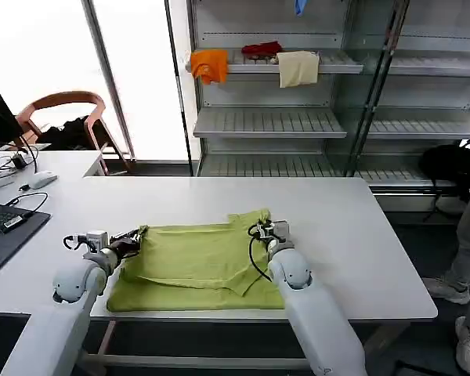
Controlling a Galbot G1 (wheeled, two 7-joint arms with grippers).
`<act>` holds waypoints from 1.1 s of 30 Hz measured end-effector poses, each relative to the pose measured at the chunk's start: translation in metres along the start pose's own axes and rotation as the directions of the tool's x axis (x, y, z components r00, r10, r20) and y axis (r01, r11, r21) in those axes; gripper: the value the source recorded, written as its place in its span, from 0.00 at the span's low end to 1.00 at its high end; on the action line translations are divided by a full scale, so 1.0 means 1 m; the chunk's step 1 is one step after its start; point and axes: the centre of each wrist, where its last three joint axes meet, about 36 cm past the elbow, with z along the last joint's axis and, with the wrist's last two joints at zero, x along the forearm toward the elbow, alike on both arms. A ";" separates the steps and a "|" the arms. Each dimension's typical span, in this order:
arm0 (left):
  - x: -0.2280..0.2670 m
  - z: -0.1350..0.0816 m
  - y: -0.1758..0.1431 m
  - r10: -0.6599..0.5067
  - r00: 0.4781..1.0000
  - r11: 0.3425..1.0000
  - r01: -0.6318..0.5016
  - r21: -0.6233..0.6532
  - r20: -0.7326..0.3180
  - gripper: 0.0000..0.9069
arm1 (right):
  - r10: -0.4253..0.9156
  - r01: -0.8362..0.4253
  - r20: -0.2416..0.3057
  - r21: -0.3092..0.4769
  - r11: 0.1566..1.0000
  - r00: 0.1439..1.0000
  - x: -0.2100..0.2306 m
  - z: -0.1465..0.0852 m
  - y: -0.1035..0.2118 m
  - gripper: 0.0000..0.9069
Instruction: Fold and organize the clothes.
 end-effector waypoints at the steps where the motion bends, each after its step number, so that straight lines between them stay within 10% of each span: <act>1: 0.001 0.000 0.000 0.002 1.000 1.000 -0.002 0.002 0.002 0.00 | 0.000 0.000 0.002 -0.002 1.000 1.000 0.001 -0.001 0.000 0.00; 20: 0.042 -0.020 0.004 0.050 0.993 0.997 -0.055 0.053 0.108 0.00 | -0.025 0.031 0.106 -0.058 0.998 0.994 0.057 -0.017 -0.008 0.00; 33: 0.083 -0.001 -0.003 0.105 0.988 0.994 -0.109 0.030 0.112 0.00 | -0.048 0.058 0.140 -0.067 0.996 0.989 0.128 0.018 -0.015 0.00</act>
